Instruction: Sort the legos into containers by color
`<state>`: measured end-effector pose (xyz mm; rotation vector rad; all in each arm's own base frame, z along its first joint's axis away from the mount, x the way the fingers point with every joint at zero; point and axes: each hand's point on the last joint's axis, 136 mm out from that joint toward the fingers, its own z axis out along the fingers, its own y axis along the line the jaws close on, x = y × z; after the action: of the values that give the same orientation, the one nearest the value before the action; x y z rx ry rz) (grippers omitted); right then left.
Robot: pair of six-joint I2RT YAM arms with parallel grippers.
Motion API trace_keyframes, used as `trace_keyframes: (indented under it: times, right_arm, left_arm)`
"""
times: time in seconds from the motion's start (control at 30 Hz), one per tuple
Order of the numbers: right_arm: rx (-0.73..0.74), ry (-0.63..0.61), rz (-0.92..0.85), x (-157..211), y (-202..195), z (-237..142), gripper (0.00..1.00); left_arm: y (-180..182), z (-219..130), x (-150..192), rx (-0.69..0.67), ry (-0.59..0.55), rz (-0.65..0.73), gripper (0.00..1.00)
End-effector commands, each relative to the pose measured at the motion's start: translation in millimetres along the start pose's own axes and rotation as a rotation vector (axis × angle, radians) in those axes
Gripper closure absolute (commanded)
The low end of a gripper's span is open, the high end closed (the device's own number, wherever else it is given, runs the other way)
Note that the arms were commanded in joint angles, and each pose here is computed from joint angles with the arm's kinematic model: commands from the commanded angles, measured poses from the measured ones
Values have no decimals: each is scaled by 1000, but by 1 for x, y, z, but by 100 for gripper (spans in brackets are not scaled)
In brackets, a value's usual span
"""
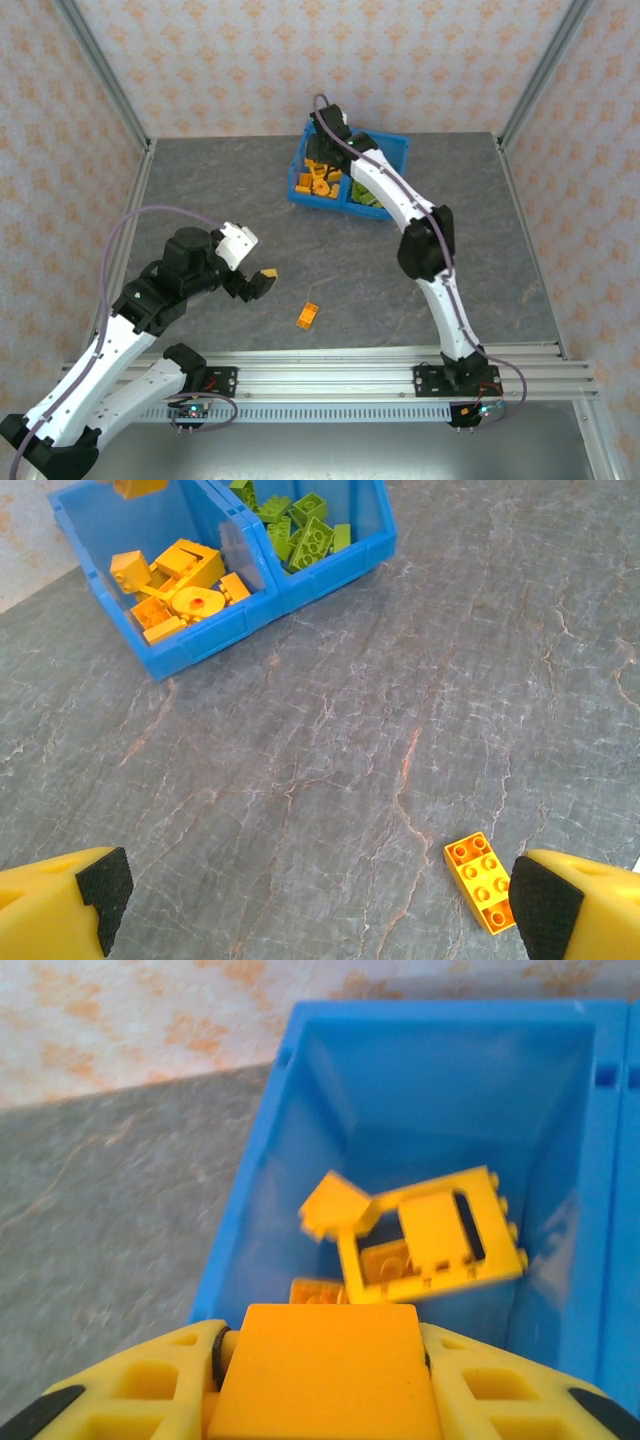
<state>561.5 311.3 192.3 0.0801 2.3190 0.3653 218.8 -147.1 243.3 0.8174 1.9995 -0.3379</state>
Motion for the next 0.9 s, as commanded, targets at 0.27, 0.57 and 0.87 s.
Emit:
trace_keyframes:
  times: [0.27, 0.57, 0.87]
  right_arm:
    - [-106, -125, 7, -31, -3, 64, 54]
    - [-128, -254, 61, -63, -5, 65, 43]
    - [-177, -285, 4, -106, 12, -17, 27]
  left_arm:
    - [11, 5, -1, -52, -17, -6, 0]
    - [11, 14, 2, -43, 11, -16, 0]
    - [12, 19, 2, -40, 31, -71, 0]
